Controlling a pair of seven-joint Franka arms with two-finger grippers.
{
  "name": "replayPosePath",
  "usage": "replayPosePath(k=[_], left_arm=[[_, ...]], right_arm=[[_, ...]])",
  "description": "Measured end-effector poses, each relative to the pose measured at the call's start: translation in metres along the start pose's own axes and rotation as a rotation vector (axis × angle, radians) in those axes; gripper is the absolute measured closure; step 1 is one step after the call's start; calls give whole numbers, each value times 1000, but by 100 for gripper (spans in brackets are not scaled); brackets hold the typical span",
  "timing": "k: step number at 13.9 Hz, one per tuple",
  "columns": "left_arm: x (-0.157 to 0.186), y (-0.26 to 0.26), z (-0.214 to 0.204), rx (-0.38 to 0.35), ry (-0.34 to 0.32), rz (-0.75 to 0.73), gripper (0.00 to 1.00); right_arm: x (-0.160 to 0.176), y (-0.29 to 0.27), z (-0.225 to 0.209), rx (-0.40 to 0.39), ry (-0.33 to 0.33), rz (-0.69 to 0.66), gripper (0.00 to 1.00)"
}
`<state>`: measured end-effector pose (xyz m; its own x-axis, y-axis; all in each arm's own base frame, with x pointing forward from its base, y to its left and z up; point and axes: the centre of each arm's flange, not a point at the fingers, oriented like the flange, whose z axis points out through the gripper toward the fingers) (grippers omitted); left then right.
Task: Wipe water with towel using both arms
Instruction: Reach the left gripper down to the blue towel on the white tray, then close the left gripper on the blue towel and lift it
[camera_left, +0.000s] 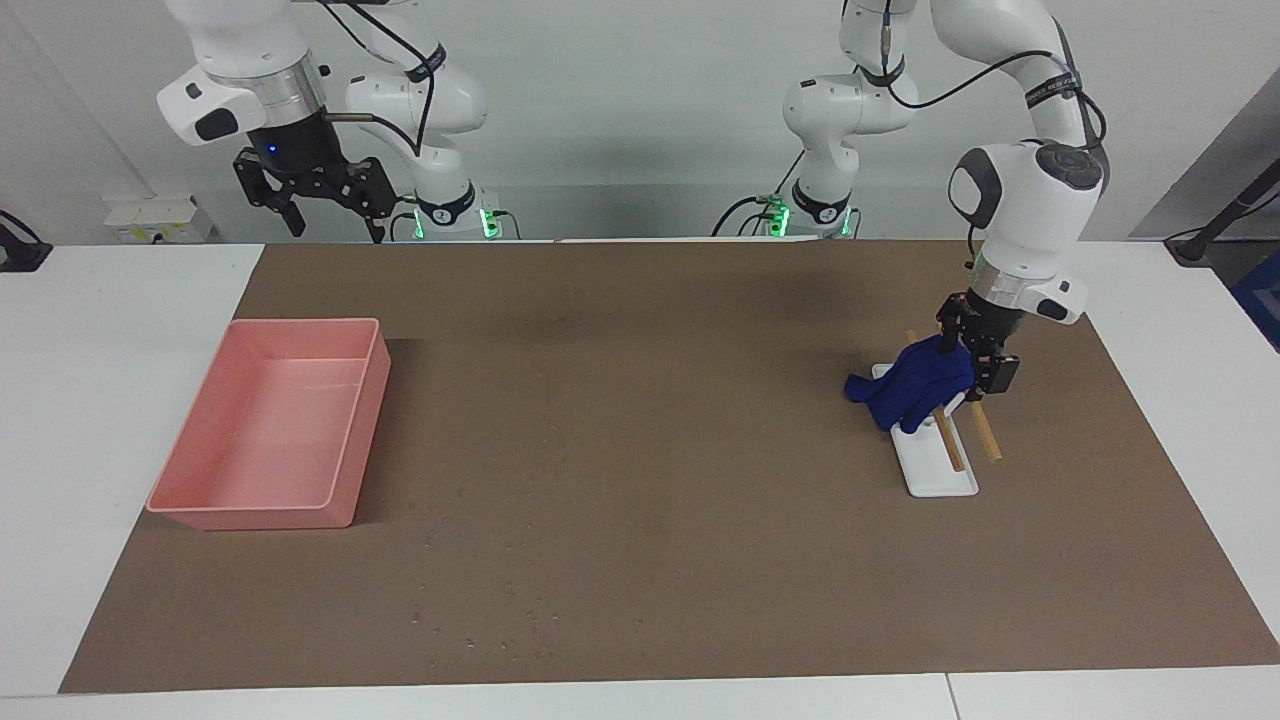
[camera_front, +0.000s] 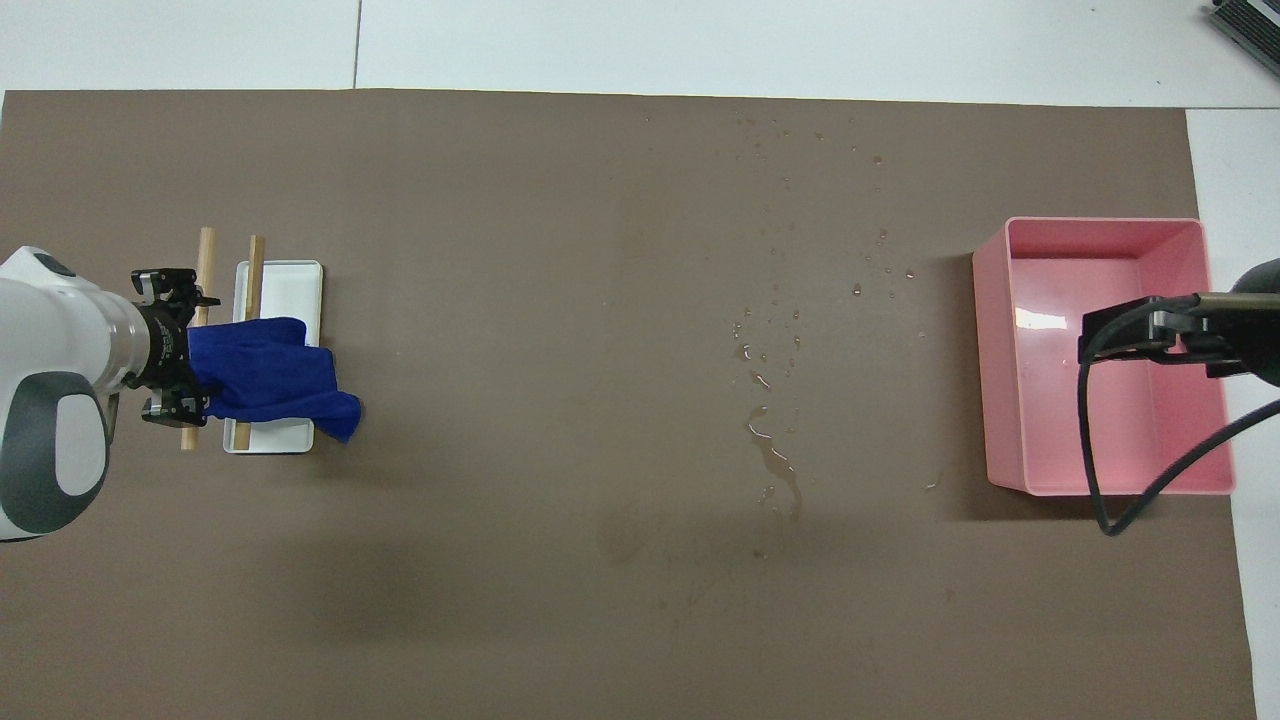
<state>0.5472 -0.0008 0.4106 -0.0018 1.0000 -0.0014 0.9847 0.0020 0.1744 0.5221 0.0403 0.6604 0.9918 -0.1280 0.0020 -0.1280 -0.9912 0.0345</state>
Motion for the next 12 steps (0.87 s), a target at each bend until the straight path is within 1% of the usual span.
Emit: replayPosePath(k=[2,4,5,6,7,8,9,12], left_arm=[[-1,-2,8,-5,0,2,0],[-1,-3,10,-4,0,2,6],[-1,-3,11,-3,0,2,12],[-1,-4,11,-3,0,2,12],[-1,-4,11,1,0,3,16],[-1,-4,11,5,0,5,16],[-2,-5,12,14,0,12,19],[-2,-4,9,32,-1,30,19]], right_arm=[[0,0,1,0,-2,0,0],[-1,0,1,0,-1,-1,0],[-1,-1,0,0,-1,-2,0],[-1,-1,0,-1,-1,-3,0],[-1,-2,0,-1,-1,-4,0],[-1,-2,0,-1,-1,-3,0],[-1,-2,1,-1,-1,-4,0],[-1,-2,1,-1,-2,-4,0]])
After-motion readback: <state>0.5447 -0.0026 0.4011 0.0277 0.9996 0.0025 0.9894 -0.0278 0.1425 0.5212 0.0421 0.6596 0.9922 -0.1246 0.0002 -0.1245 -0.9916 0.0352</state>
